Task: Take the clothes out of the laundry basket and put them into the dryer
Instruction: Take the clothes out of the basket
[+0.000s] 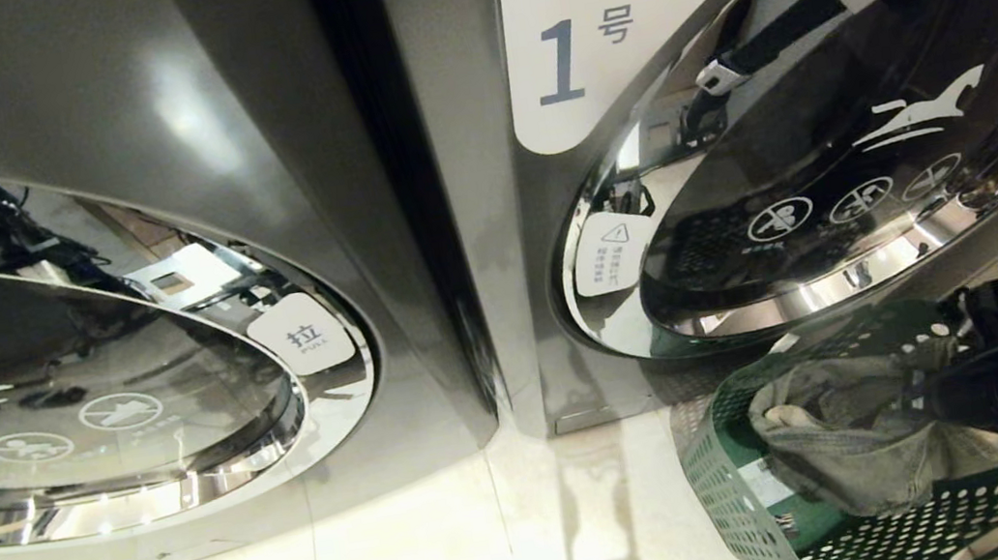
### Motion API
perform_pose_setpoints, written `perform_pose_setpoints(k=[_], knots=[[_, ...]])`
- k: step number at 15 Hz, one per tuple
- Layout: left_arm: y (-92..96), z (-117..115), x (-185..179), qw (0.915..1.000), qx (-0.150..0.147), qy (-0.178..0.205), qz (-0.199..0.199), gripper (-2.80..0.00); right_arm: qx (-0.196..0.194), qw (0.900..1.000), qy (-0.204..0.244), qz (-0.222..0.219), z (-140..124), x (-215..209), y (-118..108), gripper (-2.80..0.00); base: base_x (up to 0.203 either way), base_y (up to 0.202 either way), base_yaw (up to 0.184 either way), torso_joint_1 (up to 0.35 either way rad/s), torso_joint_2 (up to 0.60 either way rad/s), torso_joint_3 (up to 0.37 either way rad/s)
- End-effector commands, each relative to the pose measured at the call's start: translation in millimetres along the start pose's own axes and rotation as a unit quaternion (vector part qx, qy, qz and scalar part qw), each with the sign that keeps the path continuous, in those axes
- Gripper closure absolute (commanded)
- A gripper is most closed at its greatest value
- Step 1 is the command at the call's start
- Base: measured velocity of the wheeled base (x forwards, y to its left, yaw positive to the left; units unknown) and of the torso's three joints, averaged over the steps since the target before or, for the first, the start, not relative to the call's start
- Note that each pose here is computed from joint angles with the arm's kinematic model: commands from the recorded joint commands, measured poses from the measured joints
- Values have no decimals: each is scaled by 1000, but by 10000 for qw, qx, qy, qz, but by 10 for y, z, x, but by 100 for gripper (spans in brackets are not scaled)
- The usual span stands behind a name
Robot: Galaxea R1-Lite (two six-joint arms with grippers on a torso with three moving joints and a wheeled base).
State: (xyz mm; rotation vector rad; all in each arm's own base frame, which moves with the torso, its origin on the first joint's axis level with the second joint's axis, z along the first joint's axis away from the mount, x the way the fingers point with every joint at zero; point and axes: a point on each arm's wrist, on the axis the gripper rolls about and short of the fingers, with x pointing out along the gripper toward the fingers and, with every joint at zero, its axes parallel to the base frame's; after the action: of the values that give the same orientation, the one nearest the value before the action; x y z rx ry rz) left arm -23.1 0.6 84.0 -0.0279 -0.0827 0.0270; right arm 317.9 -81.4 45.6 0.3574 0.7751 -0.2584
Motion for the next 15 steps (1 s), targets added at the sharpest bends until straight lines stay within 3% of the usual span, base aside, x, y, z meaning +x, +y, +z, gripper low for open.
perform_pose_setpoints(k=[1, 3, 7, 11, 15], knots=[[2, -81, 15, 9999, 0, 128, 9, 0, -81, 9992, -369, 106, -12, -463, 82, 0, 0, 0, 0, 0, 0, 0], [2, -83, 15, 9999, 0, 135, 9, 0, -127, 9981, -602, 82, -65, -736, 112, 0, 0, 0, 0, 0, 0, 0], [2, -82, 15, 9999, 0, 135, 9, 0, -425, 9855, -1633, 171, -34, -1437, 172, 0, 0, 0, 0, 0, 0, 0], [2, -82, 15, 9999, 0, 134, 9, 0, -1168, 9603, -2530, 117, -281, -2076, 145, 0, 0, 0, 0, 0, 0, 0], [2, -81, 15, 9999, 0, 128, 9, 0, -1458, 9316, -3326, -150, -622, -2525, 78, 0, 0, 0, 0, 0, 0, 0]])
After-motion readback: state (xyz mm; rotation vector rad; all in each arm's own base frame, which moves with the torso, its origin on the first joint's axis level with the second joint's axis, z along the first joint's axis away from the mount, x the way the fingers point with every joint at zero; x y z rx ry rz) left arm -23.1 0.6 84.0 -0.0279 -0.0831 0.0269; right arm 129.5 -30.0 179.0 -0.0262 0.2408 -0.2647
